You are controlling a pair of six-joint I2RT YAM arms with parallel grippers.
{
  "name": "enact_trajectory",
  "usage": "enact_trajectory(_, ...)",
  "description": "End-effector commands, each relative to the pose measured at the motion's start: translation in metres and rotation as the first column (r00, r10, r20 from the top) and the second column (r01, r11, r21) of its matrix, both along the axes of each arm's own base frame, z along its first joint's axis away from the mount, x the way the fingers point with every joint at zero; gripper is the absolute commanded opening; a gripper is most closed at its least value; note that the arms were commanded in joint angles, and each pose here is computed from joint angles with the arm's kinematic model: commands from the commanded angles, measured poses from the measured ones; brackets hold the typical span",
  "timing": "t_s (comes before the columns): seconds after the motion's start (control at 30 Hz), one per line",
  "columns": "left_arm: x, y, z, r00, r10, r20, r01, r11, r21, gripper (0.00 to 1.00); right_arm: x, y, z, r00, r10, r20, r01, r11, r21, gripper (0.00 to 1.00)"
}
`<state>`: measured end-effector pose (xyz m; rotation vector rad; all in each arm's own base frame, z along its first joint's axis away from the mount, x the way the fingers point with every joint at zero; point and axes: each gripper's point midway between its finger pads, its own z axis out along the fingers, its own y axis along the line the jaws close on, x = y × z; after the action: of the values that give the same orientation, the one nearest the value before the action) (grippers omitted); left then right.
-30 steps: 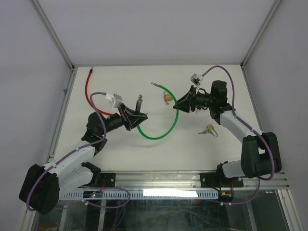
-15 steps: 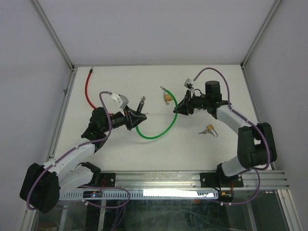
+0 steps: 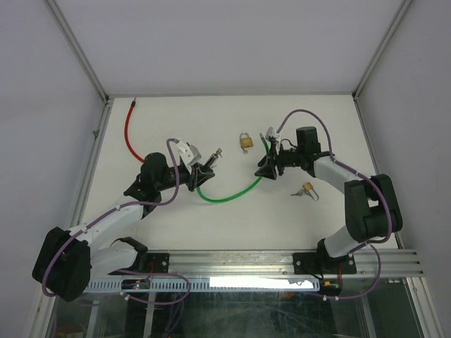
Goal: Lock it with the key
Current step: Lock the lock.
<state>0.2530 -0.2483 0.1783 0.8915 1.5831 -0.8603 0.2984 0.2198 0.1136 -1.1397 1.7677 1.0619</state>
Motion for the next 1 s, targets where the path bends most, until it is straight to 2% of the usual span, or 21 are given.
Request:
enact_trajectory(0.0, 0.011, -0.002, 0.012, 0.994, -0.003, 0.11, -0.003, 0.999, 0.053, 0.0, 0.016, -0.005, 0.021, 0.991, 0.01, 0.13, -0.007, 1.0, -0.02, 0.55)
enact_trajectory(0.3, 0.01, 0.0, 0.017, 0.993, 0.008, 0.12, -0.015, 0.998, 0.055, 0.0, 0.007, -0.03, 0.072, 0.956, 0.067, 0.285, -0.05, 0.996, -0.068, 0.77)
enact_trajectory(0.5, 0.01, 0.0, 0.019, 0.993, 0.014, 0.119, -0.02, 0.999, 0.05, 0.0, 0.009, -0.053, 0.094, 0.953, 0.034, 0.3, -0.008, 0.996, -0.089, 0.79)
enact_trajectory(0.67, 0.006, -0.003, 0.023, 0.992, -0.008, 0.125, 0.003, 0.999, 0.043, 0.0, 0.005, -0.059, 0.135, 0.919, 0.04, 0.393, -0.01, 0.997, -0.079, 0.8)
enact_trajectory(0.77, 0.004, -0.004, 0.024, 0.992, -0.017, 0.128, 0.012, 0.999, 0.041, 0.0, -0.013, -0.049, 0.169, 0.852, 0.122, 0.51, -0.121, 0.992, -0.035, 0.86)
enact_trajectory(0.87, 0.002, -0.006, 0.025, 0.991, -0.032, 0.132, 0.027, 0.999, 0.04, 0.0, -0.041, -0.029, 0.193, 0.724, 0.213, 0.656, -0.284, 0.959, 0.002, 0.99)
enact_trajectory(0.97, 0.0, -0.008, 0.025, 0.99, -0.039, 0.134, 0.034, 0.998, 0.043, 0.0, -0.057, 0.002, 0.206, 0.601, 0.299, 0.741, -0.383, 0.922, -0.061, 0.99)
